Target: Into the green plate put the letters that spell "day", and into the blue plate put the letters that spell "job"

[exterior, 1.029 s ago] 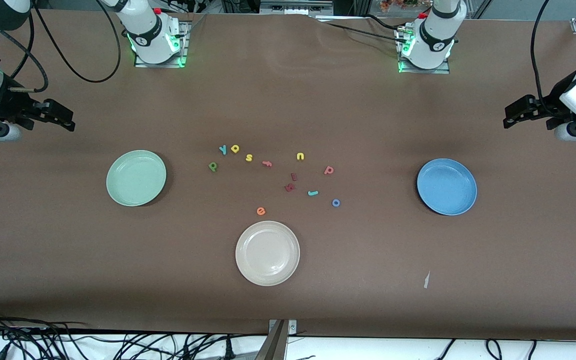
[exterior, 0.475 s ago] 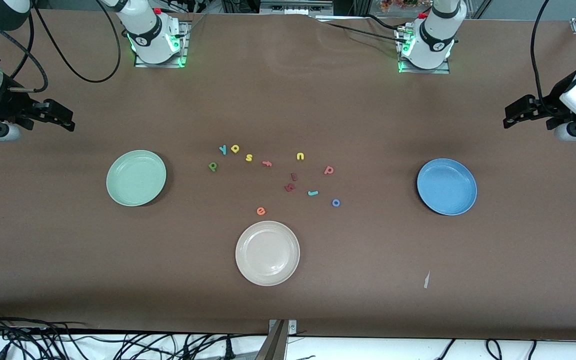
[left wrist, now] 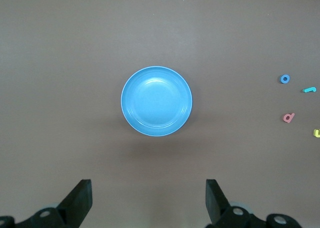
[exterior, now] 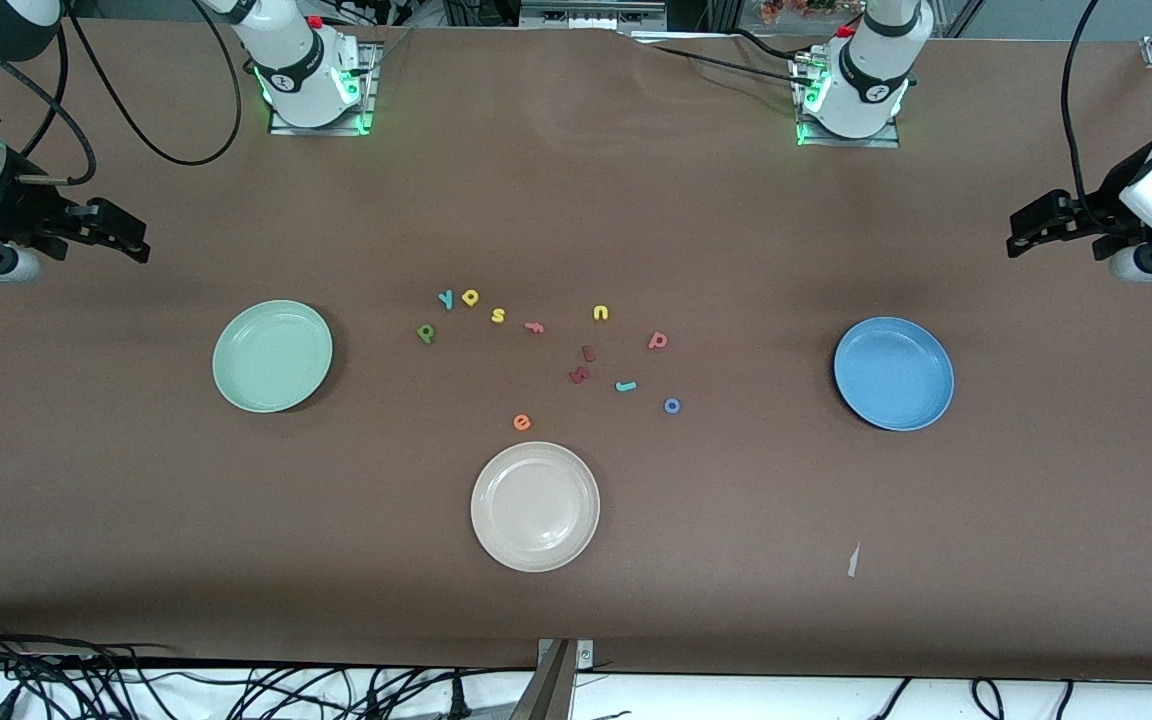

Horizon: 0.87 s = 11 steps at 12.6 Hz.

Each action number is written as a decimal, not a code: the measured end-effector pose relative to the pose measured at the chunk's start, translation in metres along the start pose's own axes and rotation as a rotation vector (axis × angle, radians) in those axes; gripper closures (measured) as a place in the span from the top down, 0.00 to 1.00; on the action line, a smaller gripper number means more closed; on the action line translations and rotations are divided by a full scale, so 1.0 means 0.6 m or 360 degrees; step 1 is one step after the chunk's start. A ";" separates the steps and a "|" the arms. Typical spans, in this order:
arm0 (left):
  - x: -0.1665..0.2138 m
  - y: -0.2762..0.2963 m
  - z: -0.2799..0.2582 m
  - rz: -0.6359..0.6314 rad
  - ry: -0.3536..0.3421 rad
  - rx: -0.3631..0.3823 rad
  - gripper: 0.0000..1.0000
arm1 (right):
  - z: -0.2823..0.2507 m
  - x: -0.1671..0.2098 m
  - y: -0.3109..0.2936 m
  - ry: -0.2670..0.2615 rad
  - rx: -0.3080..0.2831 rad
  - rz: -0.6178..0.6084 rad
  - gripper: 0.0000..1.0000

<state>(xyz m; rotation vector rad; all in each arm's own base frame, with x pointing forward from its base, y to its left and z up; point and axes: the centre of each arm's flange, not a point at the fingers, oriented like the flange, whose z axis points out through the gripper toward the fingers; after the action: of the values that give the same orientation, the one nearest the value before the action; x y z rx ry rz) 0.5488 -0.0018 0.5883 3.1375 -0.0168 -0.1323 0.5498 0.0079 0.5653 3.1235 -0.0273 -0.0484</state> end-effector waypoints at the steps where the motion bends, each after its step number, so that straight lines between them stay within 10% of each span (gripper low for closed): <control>1: 0.000 0.000 0.001 0.0000 -0.0001 0.0000 1.00 | 0.000 0.000 0.000 0.0000 0.0000 0.0000 1.00; 11: 0.007 0.000 0.012 0.0001 -0.0019 -0.0002 1.00 | 0.000 0.000 0.000 0.0000 0.0000 -0.0001 1.00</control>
<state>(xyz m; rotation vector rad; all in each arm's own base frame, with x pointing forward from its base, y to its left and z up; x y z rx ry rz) 0.5522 -0.0017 0.5811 3.1352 -0.0175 -0.1510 0.5498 0.0079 0.5653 3.1235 -0.0262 -0.0484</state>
